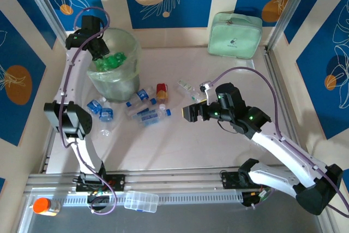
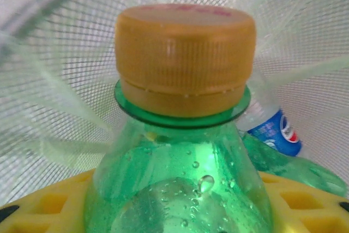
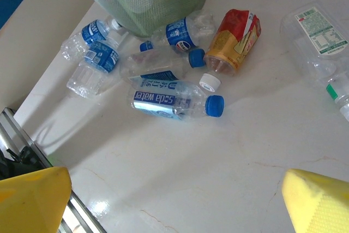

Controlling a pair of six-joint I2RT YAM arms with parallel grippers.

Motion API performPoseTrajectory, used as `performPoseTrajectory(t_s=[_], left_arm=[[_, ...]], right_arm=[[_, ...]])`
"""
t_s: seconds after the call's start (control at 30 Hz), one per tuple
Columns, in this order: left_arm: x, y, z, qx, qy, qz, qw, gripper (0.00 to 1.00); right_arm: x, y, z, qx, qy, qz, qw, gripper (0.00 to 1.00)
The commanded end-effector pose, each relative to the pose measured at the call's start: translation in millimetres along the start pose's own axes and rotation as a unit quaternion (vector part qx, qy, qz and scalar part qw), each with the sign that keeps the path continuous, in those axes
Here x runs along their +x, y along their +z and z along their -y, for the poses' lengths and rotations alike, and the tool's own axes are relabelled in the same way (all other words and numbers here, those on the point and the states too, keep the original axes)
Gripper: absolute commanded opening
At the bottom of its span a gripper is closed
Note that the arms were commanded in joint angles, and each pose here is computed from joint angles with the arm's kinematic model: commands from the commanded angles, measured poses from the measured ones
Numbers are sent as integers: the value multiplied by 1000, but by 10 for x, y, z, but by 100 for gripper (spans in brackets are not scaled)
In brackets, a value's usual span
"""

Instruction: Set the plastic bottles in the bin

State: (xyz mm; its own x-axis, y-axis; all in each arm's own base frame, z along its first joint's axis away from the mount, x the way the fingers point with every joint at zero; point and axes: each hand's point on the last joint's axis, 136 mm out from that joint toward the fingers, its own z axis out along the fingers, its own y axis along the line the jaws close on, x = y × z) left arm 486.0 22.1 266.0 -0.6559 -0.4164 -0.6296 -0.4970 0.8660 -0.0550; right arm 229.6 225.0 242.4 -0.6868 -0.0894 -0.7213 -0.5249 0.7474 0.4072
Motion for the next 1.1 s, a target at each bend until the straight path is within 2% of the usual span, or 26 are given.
performPoseTrajectory(t_s=[0.0, 0.07, 0.1, 0.17, 0.33, 0.43, 0.5, 0.63, 0.77, 0.93, 1.07], left_arm=[[37, 107, -68, -18, 19, -17, 1000, 10], [55, 132, -33, -11, 20, -22, 1000, 25], [75, 134, 7, 1, 19, -28, 999, 40], [83, 98, 88, 25, 12, -33, 999, 53], [-28, -142, 165, 64, -6, -17, 998, 67], [-113, -328, 197, 86, -12, -4, 996, 71], [-149, -432, 204, 97, -13, 4, 995, 81], [-179, -571, 193, 109, -14, 12, 994, 84], [-162, -734, 190, 128, -20, 15, 991, 82], [-110, -1138, 207, 158, -6, 49, 986, 78], [113, -1560, 408, 223, 32, 68, 972, 75]], right_arm=[[-18, 29, -22, -11, 5, 5, 1000, 99], [-25, 30, -25, -11, 5, 4, 1000, 99], [-31, 30, -25, -11, 5, 5, 1000, 99], [-35, 23, -20, -8, 4, 5, 1000, 99], [-61, -18, -22, -5, 1, 10, 1000, 99], [-70, -38, -30, -6, 0, 11, 1000, 99], [-88, -51, -40, -7, -2, 13, 1000, 99], [-126, -94, -65, -8, -5, 18, 1000, 99], [-168, -150, -80, -7, -7, 24, 1000, 99], [-227, -193, -61, 4, -8, 33, 999, 99], [-254, -100, 51, 25, 1, 17, 1000, 97]])
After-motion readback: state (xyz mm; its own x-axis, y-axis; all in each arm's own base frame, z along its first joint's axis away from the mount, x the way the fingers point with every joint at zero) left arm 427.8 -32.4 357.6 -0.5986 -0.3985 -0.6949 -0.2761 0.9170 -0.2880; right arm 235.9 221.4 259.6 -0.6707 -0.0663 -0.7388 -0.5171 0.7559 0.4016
